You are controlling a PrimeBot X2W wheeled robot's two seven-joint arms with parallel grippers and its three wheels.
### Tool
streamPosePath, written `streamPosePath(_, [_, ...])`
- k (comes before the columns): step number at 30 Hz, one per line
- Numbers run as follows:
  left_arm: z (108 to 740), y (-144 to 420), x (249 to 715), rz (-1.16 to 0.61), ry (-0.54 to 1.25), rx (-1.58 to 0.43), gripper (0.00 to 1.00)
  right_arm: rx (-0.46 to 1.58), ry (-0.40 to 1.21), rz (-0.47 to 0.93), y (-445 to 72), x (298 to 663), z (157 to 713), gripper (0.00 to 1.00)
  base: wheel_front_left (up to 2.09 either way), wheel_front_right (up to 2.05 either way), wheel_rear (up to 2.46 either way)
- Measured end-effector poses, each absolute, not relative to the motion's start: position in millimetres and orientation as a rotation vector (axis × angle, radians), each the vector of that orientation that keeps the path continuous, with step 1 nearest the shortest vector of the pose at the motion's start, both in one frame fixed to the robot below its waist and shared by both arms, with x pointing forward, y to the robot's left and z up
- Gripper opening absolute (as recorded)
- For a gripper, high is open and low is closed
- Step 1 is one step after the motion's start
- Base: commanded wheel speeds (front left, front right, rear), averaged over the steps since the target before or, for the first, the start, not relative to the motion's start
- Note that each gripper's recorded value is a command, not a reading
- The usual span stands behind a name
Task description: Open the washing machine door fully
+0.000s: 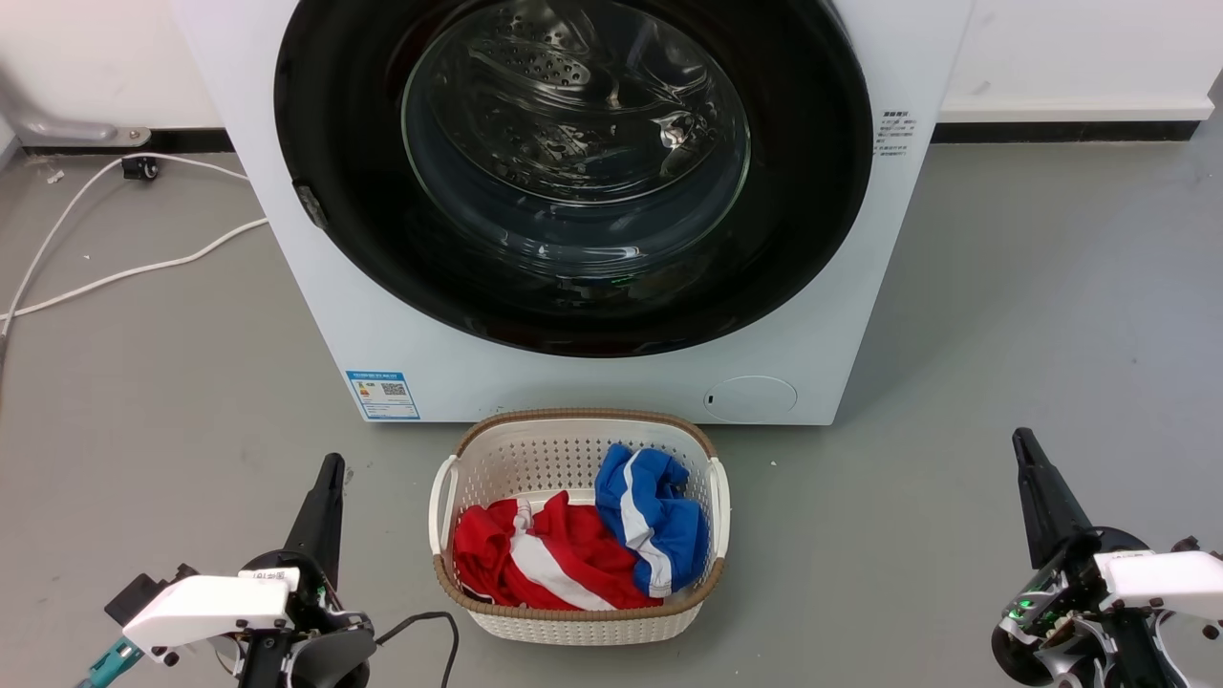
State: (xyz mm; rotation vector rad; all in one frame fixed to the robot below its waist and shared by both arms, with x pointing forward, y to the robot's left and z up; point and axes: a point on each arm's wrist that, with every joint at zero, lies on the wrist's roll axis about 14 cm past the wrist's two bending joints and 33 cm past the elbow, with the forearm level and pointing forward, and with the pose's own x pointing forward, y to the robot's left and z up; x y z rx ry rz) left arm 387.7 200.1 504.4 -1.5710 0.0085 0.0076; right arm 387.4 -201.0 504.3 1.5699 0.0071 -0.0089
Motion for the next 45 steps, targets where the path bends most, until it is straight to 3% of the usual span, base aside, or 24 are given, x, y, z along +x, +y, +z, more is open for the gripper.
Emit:
streamPosePath(40, [504,200,388,0.008,0.008,-1.572,0.00,1.570,0.007,-0.009,-201,387,504,0.00,0.00,0.00,0.00])
streamPosePath(41, [504,200,388,0.008,0.008,-1.572,1.00,1.570,0.007,-0.009,-201,387,504,1.00,0.00,0.00,0.00])
streamPosePath(45, [487,198,380,0.048,0.050,-1.578,1.00,1.573,0.043,-0.052,-202,379,487,1.00,0.00,0.00,0.00])
